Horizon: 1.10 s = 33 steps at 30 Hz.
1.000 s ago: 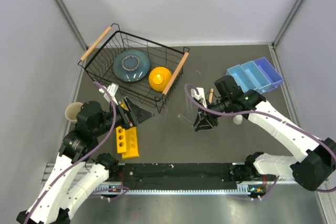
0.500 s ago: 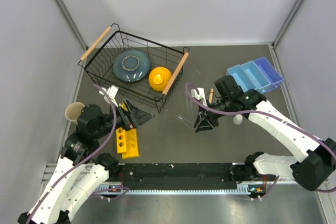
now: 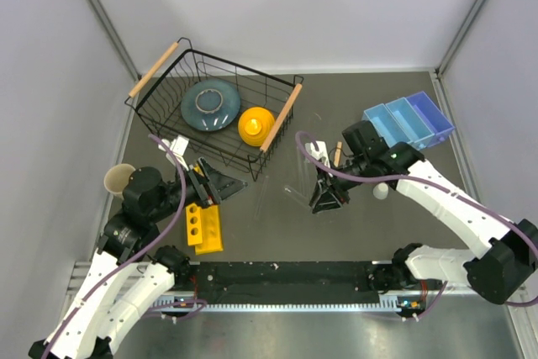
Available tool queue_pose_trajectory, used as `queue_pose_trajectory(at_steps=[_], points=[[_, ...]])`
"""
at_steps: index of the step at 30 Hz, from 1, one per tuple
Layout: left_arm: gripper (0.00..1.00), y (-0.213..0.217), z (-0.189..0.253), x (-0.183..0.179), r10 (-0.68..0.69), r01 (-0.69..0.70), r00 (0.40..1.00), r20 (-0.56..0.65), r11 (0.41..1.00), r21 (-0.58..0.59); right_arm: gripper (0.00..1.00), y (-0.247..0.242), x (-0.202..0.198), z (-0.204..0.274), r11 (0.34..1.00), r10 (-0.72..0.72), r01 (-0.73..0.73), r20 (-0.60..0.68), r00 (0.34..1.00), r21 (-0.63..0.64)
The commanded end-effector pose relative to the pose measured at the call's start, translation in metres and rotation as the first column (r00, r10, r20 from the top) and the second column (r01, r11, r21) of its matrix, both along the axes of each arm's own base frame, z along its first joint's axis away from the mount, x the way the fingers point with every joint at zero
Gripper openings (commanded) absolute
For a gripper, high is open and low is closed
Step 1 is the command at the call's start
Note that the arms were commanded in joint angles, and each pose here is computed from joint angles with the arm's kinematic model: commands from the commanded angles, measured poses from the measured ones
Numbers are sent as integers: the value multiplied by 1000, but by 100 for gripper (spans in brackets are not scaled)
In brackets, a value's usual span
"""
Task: Organize the chemistry lab equipment
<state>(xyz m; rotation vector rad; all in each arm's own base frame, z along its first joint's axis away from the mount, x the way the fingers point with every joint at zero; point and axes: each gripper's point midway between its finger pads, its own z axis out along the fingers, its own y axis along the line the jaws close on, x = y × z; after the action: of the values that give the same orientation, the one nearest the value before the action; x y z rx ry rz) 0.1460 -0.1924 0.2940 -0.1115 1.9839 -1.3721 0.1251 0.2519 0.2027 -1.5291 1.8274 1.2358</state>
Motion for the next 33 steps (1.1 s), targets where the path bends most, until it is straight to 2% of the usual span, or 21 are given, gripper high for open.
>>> queue_pose_trajectory(at_steps=[1,33], points=[[99,-4,13,0,-18,19,999,42,999,-37,14,11,0,21,997,48,-49,26,999,63],[99,-2,17,0,-14,15,998,68,1000,-18,15,24,9,17,996,73,-70,-49,996,54]])
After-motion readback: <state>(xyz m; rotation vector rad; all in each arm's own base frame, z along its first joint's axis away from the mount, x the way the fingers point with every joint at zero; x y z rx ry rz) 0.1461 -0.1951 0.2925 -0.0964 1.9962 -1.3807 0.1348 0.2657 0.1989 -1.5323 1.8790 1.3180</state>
